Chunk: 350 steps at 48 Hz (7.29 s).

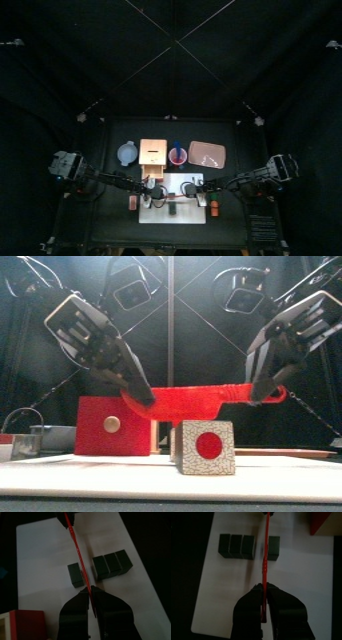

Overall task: Place sushi on board then cut the sushi with the knife then place the pieces on the plate
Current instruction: Cut the sushi into 4 pieces

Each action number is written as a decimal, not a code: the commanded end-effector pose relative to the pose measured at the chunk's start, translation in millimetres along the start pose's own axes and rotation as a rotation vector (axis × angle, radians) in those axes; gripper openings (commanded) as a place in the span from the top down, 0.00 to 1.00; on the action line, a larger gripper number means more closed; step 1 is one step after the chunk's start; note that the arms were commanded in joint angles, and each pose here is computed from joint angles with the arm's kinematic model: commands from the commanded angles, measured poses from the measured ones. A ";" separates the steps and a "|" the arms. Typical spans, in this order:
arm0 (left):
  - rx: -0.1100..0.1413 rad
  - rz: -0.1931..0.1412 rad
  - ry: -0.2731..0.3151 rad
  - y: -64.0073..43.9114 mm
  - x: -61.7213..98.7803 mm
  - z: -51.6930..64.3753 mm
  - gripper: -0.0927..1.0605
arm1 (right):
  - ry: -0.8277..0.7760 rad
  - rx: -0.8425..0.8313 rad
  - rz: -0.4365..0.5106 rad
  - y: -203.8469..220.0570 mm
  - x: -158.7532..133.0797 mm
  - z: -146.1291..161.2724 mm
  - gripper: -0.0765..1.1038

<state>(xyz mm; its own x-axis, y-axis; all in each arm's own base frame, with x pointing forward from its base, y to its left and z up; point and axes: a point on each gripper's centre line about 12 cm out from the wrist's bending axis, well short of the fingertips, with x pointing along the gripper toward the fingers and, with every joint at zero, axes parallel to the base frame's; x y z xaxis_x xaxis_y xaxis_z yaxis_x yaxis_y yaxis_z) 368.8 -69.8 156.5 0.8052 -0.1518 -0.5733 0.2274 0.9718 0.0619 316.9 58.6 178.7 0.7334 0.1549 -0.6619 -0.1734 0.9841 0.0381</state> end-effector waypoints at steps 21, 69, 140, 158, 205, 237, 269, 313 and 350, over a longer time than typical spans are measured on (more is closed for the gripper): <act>-0.029 -0.042 -0.015 -23.6 17.0 8.9 0.54 | 0.011 0.043 0.074 30.3 3.8 -4.4 0.67; -0.034 -0.057 0.023 -31.9 22.5 -2.2 0.54 | 0.036 0.024 0.064 30.0 19.2 -8.8 0.67; -0.030 -0.057 0.067 -31.8 31.9 -12.5 0.54 | 0.107 0.042 0.024 9.9 42.8 -9.2 0.68; 0.000 -0.057 -0.048 -28.9 5.5 21.4 0.54 | 0.017 -0.043 0.029 9.7 9.6 21.0 0.68; -0.034 -0.117 -0.002 -63.4 20.8 10.1 0.54 | 0.097 -0.016 0.111 43.9 23.6 2.9 0.68; -0.033 -0.110 0.025 -60.9 26.6 0.9 0.54 | 0.126 -0.020 0.100 40.2 32.1 -4.0 0.68; -0.035 -0.109 0.004 -59.1 20.8 8.3 0.54 | 0.106 -0.076 0.076 29.2 28.6 9.6 0.68; -0.037 -0.107 0.010 -58.1 22.9 6.6 0.54 | 0.153 -0.082 0.074 25.5 32.3 6.5 0.68; -0.033 -0.107 0.053 -60.8 35.6 -6.5 0.54 | 0.231 -0.066 0.076 26.9 55.9 -10.7 0.68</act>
<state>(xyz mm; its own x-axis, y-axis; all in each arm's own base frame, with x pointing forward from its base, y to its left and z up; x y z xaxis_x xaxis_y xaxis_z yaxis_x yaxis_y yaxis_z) 372.6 -128.5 117.0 0.7261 -0.2358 -0.6458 0.2819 0.9589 -0.0332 340.2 92.2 127.5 0.5255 0.1943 -0.8283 -0.2657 0.9624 0.0571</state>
